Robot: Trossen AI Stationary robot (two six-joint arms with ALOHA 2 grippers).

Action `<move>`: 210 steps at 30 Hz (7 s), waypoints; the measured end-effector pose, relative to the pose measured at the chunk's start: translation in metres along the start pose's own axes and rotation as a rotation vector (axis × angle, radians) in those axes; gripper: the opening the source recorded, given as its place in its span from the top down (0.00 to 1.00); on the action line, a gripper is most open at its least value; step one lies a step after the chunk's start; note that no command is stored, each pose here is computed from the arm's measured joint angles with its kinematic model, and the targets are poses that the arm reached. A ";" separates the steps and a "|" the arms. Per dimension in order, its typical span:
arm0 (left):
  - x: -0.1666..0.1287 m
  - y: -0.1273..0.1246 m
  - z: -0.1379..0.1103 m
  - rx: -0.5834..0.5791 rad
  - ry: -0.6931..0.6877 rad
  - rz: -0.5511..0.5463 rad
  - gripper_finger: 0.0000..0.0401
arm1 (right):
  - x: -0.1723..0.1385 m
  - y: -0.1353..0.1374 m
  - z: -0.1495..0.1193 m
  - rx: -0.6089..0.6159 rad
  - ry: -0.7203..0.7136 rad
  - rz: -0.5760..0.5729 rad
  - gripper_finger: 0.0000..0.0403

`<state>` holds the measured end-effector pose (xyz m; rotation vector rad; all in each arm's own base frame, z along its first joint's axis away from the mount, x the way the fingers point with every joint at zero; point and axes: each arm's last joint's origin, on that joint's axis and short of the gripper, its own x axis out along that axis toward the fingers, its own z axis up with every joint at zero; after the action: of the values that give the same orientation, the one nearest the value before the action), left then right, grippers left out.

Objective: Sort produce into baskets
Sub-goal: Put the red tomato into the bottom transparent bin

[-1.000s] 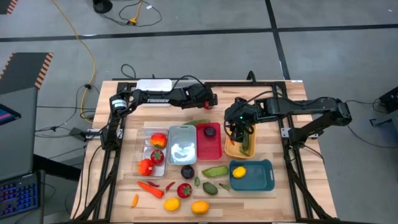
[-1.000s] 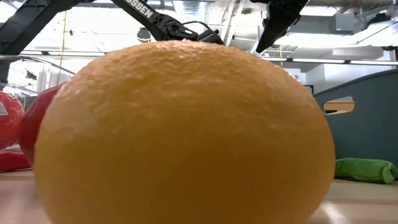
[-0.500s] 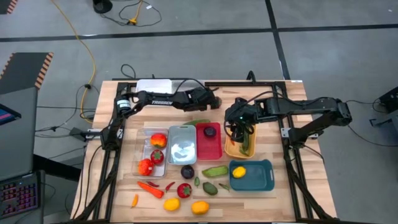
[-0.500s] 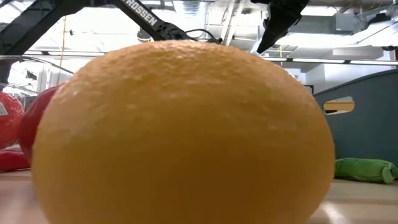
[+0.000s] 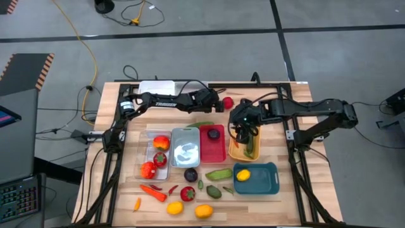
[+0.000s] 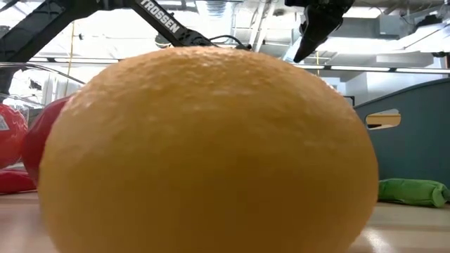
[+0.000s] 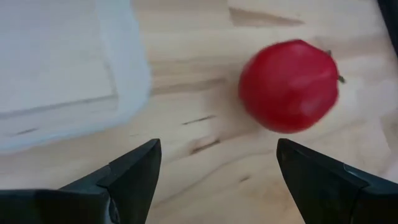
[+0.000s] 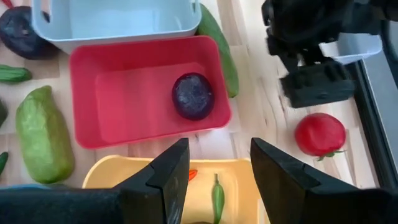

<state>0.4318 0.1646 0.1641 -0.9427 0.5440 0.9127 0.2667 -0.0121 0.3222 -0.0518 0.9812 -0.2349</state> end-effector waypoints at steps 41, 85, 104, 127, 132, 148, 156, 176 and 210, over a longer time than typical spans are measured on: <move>-0.034 -0.030 0.025 1.193 0.121 -0.044 0.24 | -0.001 -0.059 -0.013 0.124 0.091 -0.116 0.51; 0.001 -0.020 0.027 1.311 0.119 -0.106 0.24 | -0.001 -0.059 -0.013 0.126 0.085 -0.118 0.51; 0.002 -0.019 0.030 1.280 0.126 -0.147 0.24 | -0.001 -0.059 -0.013 0.125 0.085 -0.119 0.51; 0.034 -0.008 0.022 1.275 0.119 -0.090 0.24 | -0.001 -0.059 -0.013 0.125 0.089 -0.117 0.51; 0.044 -0.003 0.016 1.318 0.141 -0.060 0.24 | -0.001 -0.059 -0.013 0.125 0.090 -0.117 0.51; 0.036 -0.013 0.025 1.302 0.106 -0.044 0.37 | -0.001 -0.059 -0.013 0.125 0.090 -0.118 0.51; -0.010 -0.039 0.051 1.311 0.238 -0.016 0.35 | -0.001 -0.059 -0.013 0.125 0.090 -0.118 0.51; -0.161 -0.049 0.038 1.151 0.635 0.059 0.35 | -0.001 -0.059 -0.013 0.124 0.095 -0.116 0.51; -0.266 0.123 -0.110 0.811 0.688 0.179 0.34 | -0.001 -0.058 -0.015 0.182 0.110 -0.111 0.51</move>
<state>0.1857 -0.0082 0.2516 -0.4330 1.4729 0.4137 0.2433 -0.0676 0.3234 0.0739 1.0642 -0.4320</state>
